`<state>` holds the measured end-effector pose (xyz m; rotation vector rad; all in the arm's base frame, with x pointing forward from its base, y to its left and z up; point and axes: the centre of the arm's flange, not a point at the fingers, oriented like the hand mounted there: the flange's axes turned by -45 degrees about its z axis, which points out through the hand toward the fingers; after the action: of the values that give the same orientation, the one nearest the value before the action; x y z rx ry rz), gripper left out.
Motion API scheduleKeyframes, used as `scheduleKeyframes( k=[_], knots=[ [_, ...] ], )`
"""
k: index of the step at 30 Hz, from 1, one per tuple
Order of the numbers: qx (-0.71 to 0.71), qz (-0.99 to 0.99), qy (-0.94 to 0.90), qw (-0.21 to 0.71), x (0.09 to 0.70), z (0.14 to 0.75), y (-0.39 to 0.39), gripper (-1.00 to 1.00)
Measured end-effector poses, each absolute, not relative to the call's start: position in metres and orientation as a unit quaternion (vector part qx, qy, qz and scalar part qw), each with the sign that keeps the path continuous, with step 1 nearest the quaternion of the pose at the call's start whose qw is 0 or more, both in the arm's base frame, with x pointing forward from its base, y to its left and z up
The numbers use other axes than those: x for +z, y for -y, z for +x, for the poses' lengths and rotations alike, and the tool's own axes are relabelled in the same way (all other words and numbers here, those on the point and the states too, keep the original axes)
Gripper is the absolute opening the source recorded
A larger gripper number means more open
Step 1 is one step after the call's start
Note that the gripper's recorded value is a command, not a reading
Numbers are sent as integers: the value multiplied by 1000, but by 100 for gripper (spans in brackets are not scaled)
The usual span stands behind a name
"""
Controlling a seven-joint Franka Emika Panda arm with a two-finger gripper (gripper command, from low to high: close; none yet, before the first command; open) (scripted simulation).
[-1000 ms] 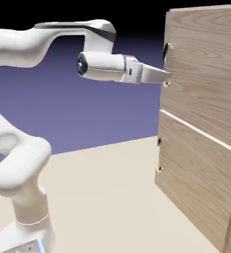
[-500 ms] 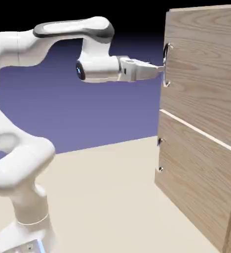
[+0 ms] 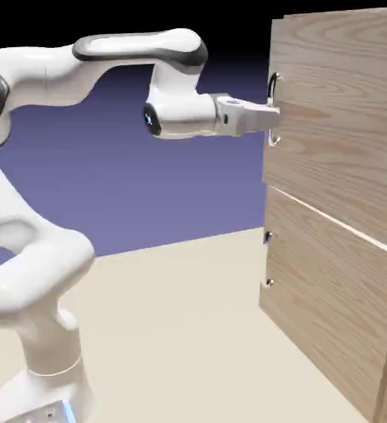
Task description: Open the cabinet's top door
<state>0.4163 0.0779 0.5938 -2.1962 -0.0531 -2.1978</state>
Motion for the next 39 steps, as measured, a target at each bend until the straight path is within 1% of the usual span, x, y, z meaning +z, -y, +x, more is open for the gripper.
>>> scheduleKeyframes(
  k=[9, 25, 39],
  knots=[
    [-704, -704, 66, 66, 594, 366, -52, -100],
    [-689, -688, 162, 161, 594, 278, 19, -100],
    [-660, -660, 253, 253, 594, 214, 111, -100]
  ],
)
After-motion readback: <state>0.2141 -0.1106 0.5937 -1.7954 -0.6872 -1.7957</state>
